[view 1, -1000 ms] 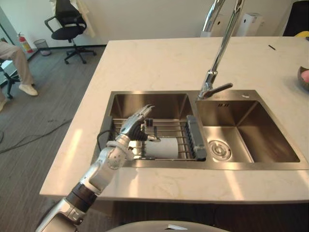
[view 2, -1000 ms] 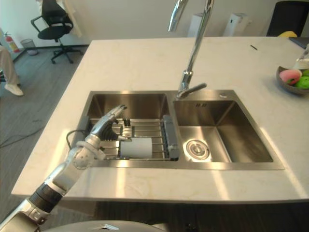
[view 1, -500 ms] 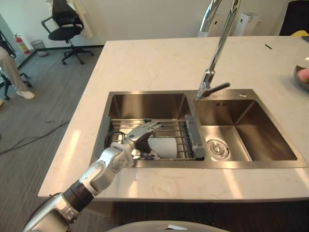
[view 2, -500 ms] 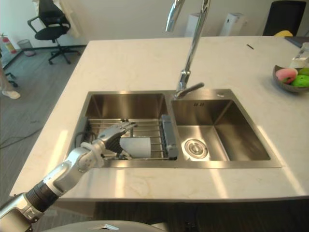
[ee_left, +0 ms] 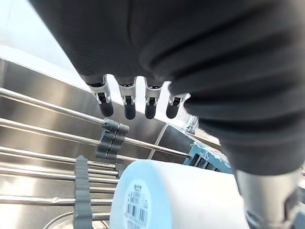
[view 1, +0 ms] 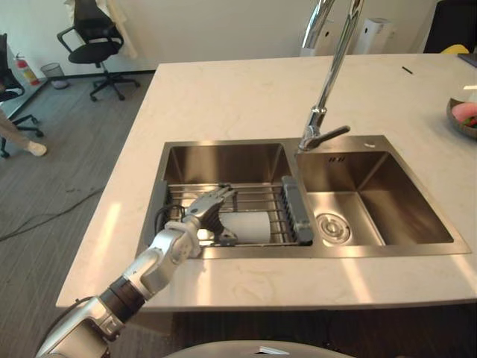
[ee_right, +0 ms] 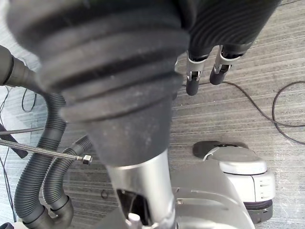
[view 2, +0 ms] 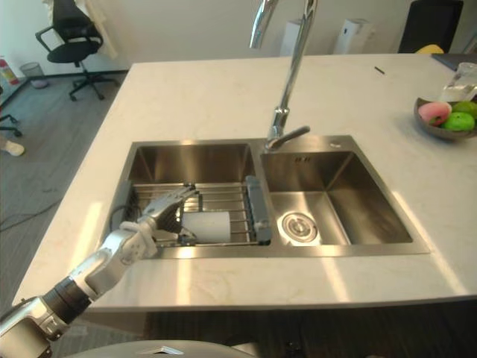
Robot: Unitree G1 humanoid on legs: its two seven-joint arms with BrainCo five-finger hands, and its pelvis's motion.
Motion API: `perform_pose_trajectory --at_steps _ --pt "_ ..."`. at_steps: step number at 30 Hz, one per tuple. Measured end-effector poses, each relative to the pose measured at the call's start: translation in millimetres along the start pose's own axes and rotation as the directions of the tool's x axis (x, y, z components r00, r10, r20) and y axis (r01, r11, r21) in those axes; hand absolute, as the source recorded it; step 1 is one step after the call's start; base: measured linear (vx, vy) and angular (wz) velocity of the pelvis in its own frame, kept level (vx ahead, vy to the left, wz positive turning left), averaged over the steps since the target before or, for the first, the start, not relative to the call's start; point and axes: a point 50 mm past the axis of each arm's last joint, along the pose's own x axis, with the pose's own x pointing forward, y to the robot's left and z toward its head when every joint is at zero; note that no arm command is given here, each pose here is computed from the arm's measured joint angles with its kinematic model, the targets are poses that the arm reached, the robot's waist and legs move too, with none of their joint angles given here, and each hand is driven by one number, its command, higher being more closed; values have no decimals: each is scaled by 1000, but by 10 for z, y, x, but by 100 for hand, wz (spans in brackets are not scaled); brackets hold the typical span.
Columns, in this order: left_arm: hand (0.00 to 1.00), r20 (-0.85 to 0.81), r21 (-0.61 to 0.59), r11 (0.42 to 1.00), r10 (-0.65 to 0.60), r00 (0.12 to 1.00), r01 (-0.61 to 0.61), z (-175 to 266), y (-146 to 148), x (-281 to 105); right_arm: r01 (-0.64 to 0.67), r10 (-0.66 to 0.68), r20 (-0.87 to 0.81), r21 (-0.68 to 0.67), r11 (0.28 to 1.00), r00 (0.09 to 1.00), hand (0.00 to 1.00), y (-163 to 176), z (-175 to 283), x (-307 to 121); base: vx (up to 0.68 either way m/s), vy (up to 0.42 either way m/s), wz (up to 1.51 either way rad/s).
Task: Walk over to the sink, pick up the cup, carry it to the dishwasher, place the cup inside the dishwasher, then close the dishwasher door
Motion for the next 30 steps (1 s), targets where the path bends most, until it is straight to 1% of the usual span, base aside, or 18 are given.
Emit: perform_pose_trajectory --at_steps 5,16,25,30 --pt "0 24 -6 1000 -2 1000 2 26 -19 9 2 -2 2 0 1000 1000 0 -1 2 0 -4 0 -6" --pt "0 85 4 998 -61 995 61 125 -175 11 16 -16 22 8 1000 1000 0 1 22 0 1 -1 -2" --pt "0 90 36 998 -62 994 59 141 -193 26 17 -18 23 22 1000 1000 0 -3 22 0 -2 0 -1" --pt "0 52 51 995 -86 995 83 59 -249 44 19 -20 27 37 999 999 0 -9 24 -1 -10 3 -11"
